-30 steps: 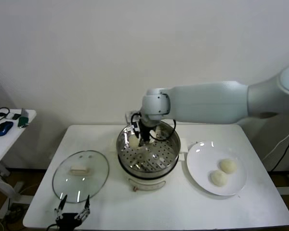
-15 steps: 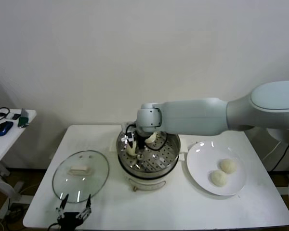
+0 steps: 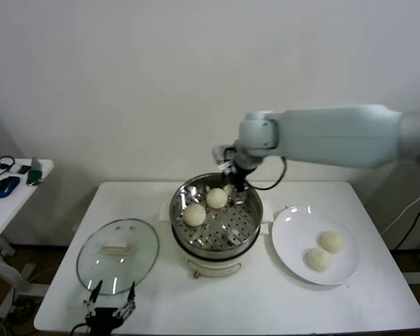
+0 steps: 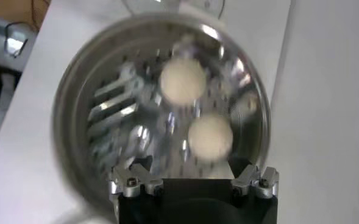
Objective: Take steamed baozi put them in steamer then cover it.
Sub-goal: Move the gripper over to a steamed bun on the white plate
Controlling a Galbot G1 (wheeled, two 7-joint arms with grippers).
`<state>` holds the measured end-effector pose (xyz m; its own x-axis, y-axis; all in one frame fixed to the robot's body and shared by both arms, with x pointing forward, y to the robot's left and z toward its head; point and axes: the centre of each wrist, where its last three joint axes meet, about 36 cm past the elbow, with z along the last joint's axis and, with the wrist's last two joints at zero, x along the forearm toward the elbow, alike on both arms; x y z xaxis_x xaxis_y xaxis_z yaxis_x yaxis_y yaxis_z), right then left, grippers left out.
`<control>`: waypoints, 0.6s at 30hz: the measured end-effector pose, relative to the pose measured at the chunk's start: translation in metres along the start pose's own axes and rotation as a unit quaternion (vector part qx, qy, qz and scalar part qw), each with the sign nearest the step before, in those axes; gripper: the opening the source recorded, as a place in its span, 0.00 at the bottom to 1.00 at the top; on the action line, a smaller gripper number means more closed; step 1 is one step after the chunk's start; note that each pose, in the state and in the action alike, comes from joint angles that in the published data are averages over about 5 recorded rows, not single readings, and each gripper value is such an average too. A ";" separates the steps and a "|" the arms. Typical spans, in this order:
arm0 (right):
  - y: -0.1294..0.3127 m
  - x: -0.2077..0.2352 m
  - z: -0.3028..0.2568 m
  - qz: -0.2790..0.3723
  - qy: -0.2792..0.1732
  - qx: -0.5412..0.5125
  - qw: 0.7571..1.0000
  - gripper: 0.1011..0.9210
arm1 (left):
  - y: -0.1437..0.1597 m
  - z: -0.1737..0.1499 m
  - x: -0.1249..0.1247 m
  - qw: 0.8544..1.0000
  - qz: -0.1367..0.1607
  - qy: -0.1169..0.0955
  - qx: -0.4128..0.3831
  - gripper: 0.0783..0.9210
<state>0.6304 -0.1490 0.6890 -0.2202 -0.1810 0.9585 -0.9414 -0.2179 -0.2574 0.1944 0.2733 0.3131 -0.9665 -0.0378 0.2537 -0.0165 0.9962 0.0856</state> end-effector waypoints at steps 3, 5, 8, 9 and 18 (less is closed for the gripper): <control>0.015 0.015 0.052 -0.007 0.014 -0.015 1.000 0.88 | -0.001 -0.002 0.000 1.000 0.001 -0.001 -0.001 0.88; 0.030 0.018 0.085 -0.012 0.021 -0.028 0.999 0.88 | -0.002 -0.003 0.001 1.000 0.002 -0.003 -0.001 0.88; 0.056 0.011 0.128 -0.020 0.026 -0.049 0.998 0.88 | -0.002 -0.005 0.001 1.000 0.002 -0.005 -0.002 0.88; 0.066 0.006 0.141 -0.024 0.027 -0.056 0.998 0.88 | -0.002 -0.006 0.001 1.000 0.002 -0.006 -0.002 0.88; 0.137 -0.061 0.209 -0.053 0.028 -0.091 0.994 0.88 | -0.004 -0.006 0.003 1.000 0.000 -0.005 -0.003 0.88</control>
<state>0.5685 -0.3684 0.5699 -0.1267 -0.1113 0.9857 -0.9895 -0.0549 -0.1334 0.1928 0.2688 0.3191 -0.9688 -0.0369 0.2450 -0.0149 0.9957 0.0913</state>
